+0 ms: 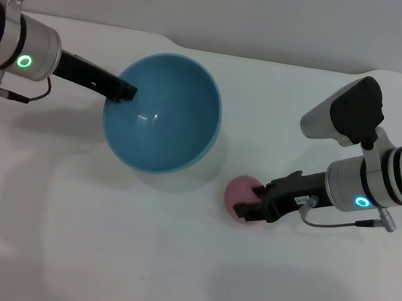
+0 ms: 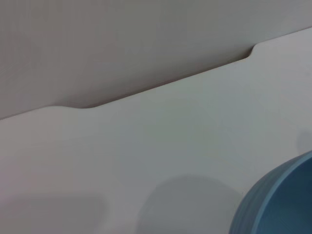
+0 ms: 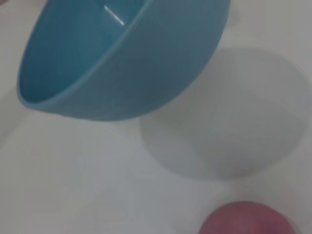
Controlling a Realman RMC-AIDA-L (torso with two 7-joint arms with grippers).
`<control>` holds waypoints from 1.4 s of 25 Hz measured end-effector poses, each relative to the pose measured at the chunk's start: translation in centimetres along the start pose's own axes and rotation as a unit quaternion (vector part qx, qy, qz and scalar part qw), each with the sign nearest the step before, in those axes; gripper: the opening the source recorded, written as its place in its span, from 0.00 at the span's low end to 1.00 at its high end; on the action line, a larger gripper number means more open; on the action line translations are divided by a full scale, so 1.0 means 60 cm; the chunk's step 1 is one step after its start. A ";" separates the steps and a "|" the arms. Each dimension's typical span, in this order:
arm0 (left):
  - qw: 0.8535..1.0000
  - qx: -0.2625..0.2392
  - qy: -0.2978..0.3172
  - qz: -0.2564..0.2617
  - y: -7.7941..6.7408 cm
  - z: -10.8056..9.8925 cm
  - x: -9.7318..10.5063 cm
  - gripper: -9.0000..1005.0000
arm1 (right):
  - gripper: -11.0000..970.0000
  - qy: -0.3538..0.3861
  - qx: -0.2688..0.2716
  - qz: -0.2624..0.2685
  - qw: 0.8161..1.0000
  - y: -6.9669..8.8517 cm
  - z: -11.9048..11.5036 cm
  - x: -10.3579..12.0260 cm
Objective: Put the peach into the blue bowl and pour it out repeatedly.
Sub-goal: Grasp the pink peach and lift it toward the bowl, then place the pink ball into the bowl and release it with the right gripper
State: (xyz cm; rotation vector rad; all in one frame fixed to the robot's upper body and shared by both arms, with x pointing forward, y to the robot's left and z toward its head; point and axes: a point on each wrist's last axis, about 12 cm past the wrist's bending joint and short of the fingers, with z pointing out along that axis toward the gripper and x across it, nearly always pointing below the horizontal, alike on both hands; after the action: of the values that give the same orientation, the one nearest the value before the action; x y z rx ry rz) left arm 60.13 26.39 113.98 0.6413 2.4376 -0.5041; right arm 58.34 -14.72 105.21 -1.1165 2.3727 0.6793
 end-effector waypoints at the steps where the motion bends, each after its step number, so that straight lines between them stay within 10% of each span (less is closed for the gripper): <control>1: 1.000 0.000 -0.001 0.001 -0.001 0.001 -0.002 0.01 | 0.61 0.005 0.003 -0.005 1.000 -0.001 0.000 0.002; 13: 1.000 0.002 -0.005 0.011 -0.008 0.006 -0.015 0.01 | 0.24 -0.049 0.017 0.021 0.998 -0.013 -0.029 0.011; 24: 0.995 0.021 0.039 0.086 -0.062 0.050 -0.025 0.01 | 0.08 -0.225 0.034 0.120 0.966 -0.054 -0.176 0.042; 35: 0.976 0.048 0.128 0.171 -0.168 0.129 -0.040 0.01 | 0.06 -0.259 -0.086 -0.058 0.960 0.012 -0.233 -0.020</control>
State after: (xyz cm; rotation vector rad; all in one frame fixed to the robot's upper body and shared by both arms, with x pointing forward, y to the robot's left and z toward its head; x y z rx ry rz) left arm 59.68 13.66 111.56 1.2058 2.4709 -0.4193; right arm 56.10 -21.86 117.08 -0.9873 1.8188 1.0106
